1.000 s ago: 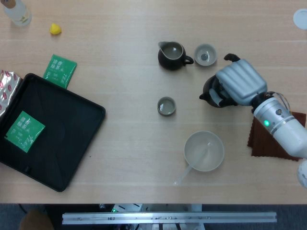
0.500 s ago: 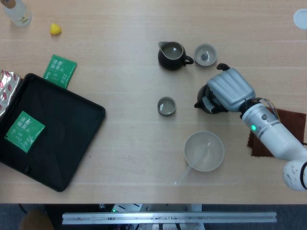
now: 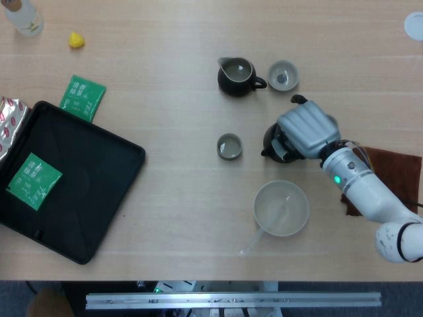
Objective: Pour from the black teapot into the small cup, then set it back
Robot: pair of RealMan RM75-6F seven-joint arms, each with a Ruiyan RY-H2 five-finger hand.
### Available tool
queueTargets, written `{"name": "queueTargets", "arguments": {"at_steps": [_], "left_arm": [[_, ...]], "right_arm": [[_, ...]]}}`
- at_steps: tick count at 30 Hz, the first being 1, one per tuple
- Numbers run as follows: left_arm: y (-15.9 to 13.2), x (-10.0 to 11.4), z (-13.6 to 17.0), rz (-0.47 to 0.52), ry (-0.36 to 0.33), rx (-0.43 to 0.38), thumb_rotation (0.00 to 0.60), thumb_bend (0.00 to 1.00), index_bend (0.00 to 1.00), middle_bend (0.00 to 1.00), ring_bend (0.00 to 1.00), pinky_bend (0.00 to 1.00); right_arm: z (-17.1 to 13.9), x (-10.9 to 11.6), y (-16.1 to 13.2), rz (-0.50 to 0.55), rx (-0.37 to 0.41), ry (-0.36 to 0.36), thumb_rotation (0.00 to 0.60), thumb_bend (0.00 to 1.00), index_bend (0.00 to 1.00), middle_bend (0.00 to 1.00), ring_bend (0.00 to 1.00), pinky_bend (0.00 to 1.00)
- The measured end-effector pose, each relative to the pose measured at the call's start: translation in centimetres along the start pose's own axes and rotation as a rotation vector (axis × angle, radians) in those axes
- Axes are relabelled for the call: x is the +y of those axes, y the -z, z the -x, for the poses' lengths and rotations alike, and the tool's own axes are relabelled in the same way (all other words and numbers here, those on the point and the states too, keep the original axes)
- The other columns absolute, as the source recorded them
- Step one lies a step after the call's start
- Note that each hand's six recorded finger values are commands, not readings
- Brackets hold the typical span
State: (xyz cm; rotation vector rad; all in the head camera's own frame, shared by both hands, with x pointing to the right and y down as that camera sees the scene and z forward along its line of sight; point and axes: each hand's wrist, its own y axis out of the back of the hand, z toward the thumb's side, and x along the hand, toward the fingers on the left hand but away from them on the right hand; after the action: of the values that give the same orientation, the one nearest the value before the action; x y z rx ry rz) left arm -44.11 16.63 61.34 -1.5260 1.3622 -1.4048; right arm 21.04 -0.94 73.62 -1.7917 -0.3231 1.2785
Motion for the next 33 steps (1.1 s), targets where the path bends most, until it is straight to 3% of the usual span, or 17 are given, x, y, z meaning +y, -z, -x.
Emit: {"name": "queueTargets", "arguments": {"at_steps": [16,25,33], "left_arm": [[0.1,-0.2,-0.1,-0.001,0.006,0.004,0.600,0.30,0.11,0.17,0.10,0.09],[0.2,-0.2,-0.1,-0.001,0.004,0.005,0.600,0.30,0.11,0.17,0.10,0.09],[0.3,-0.1,-0.1,0.000,0.003,0.007,0.600,0.30,0.11,0.17,0.10,0.09]], "right_arm": [[1.1,-1.3,-1.1,-0.032,0.005,0.007,0.416,0.49,0.80,0.68,0.57,0.17],[0.8,-0.8,-1.4,-0.046,0.015,0.024,0.415,0.47,0.68,0.58,0.46,0.15],[0.6,-0.6,-1.6,-0.054,0.023,0.019,0.416,0.45,0.50,0.43,0.28,0.10]]}}
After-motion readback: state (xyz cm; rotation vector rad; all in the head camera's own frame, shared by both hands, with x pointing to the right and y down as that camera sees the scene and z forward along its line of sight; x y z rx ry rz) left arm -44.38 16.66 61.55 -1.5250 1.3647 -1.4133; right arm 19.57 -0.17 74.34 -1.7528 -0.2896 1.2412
